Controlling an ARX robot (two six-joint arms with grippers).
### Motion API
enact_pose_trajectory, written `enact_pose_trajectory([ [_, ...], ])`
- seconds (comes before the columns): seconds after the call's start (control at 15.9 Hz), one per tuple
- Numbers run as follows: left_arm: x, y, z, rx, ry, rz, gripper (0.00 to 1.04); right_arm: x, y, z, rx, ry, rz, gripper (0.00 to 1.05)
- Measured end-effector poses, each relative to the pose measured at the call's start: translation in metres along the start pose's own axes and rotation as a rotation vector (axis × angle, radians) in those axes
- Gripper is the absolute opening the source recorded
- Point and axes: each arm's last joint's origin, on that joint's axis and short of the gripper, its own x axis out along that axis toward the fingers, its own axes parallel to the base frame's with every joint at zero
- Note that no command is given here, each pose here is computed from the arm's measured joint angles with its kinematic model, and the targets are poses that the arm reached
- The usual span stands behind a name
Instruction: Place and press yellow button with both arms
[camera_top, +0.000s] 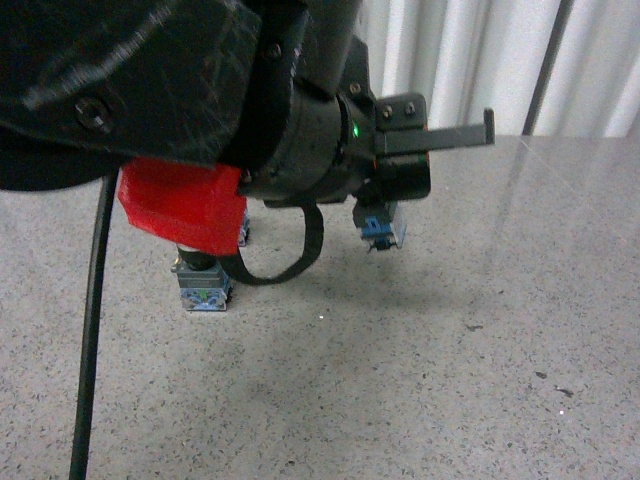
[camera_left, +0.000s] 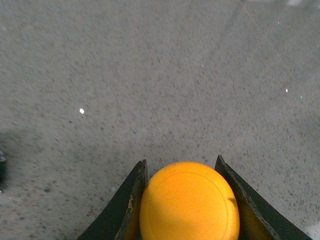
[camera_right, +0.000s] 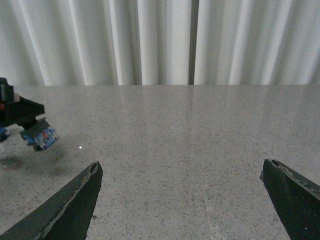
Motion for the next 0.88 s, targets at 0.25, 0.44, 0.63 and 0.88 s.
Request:
enact_pose_trajectory([
  [0.25,0.028,-0.021,-0.004,-0.003,0.022,-0.037,0.34,0.000,0.000,0.000,0.000,0.000,0.000,0.98],
  [0.44,0.037,-0.023,-0.017,0.034,0.080,-0.018,0.34,0.000,0.000,0.000,0.000,0.000,0.000,0.98],
  [0.63,0.040,-0.026,-0.017,0.052,0.085,-0.006,0.34,0.000,0.000,0.000,0.000,0.000,0.000,0.98],
  [0.88,0.039,-0.030,-0.012,0.037,0.050,-0.021,0.84,0.000,0.000,0.000,0.000,0.000,0.000,0.98],
])
